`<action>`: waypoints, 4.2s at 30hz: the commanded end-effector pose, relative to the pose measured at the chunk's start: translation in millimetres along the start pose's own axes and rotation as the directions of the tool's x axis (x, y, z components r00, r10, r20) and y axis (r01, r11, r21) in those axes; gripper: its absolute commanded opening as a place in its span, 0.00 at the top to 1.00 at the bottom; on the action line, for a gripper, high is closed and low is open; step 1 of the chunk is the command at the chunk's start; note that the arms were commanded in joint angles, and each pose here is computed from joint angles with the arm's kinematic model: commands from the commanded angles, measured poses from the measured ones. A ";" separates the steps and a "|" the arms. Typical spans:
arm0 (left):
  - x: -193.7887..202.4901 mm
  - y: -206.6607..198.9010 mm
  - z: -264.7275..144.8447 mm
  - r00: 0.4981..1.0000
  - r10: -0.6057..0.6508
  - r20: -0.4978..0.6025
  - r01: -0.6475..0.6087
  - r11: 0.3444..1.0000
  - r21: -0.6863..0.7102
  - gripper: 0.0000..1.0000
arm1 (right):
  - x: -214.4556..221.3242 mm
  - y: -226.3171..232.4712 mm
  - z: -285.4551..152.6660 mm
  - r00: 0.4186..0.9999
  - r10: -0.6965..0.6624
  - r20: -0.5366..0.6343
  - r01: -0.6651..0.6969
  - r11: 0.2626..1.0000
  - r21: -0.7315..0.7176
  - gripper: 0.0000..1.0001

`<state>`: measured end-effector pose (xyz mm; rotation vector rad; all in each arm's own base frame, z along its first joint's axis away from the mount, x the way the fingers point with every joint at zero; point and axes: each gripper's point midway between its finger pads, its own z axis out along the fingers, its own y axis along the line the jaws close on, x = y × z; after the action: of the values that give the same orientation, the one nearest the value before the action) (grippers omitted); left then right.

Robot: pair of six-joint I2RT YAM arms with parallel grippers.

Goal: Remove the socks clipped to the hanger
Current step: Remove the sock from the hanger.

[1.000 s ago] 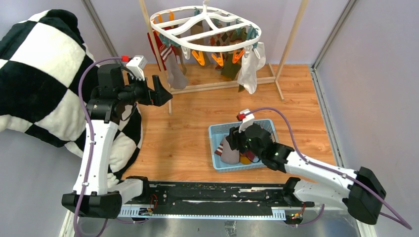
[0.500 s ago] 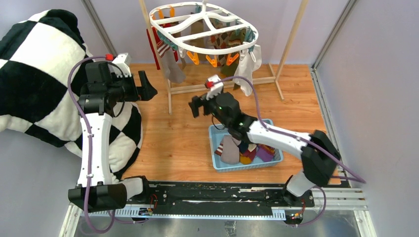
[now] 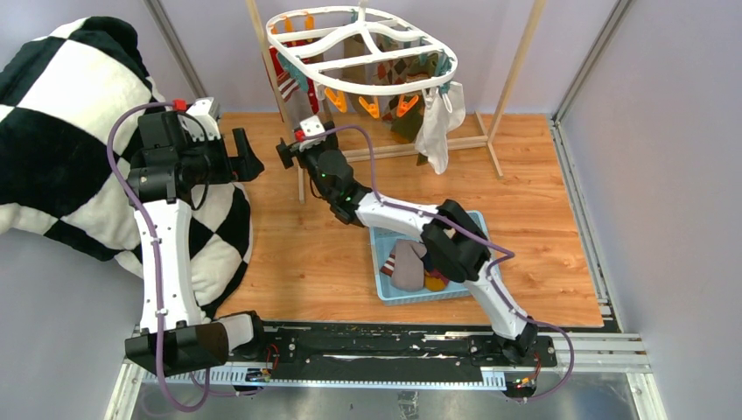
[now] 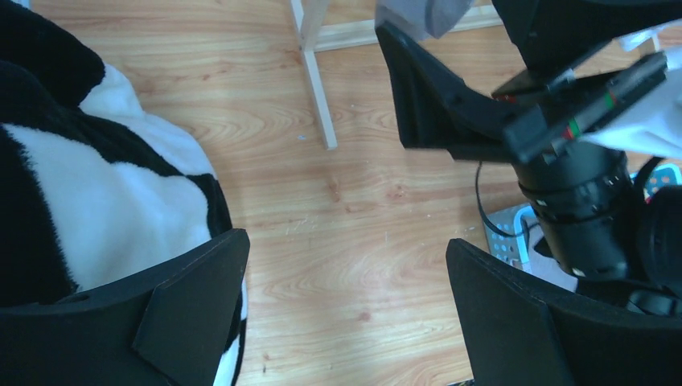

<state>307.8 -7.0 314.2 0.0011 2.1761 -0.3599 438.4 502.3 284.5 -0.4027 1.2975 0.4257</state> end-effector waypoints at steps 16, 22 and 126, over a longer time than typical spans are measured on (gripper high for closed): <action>12.8 -14.7 -16.2 0.998 0.054 -0.011 -0.053 0.995 0.080 0.00 | -118.6 12.6 -61.6 0.971 0.206 0.120 -0.168 0.949 -0.268 1.00; 19.9 -50.2 -21.5 0.999 0.049 -0.005 -0.045 0.959 0.278 0.00 | -137.7 -1.0 -151.8 0.961 0.275 0.014 -0.246 0.878 -0.412 1.00; 79.4 -217.3 -19.7 0.926 0.379 0.004 -0.259 0.624 0.737 1.00 | -229.1 -74.7 -124.6 0.829 0.559 -0.024 -0.517 0.750 -0.413 0.36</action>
<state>223.0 -218.3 313.2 0.8692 1.9938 -1.0203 329.1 349.7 454.1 -0.3130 1.3054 1.1358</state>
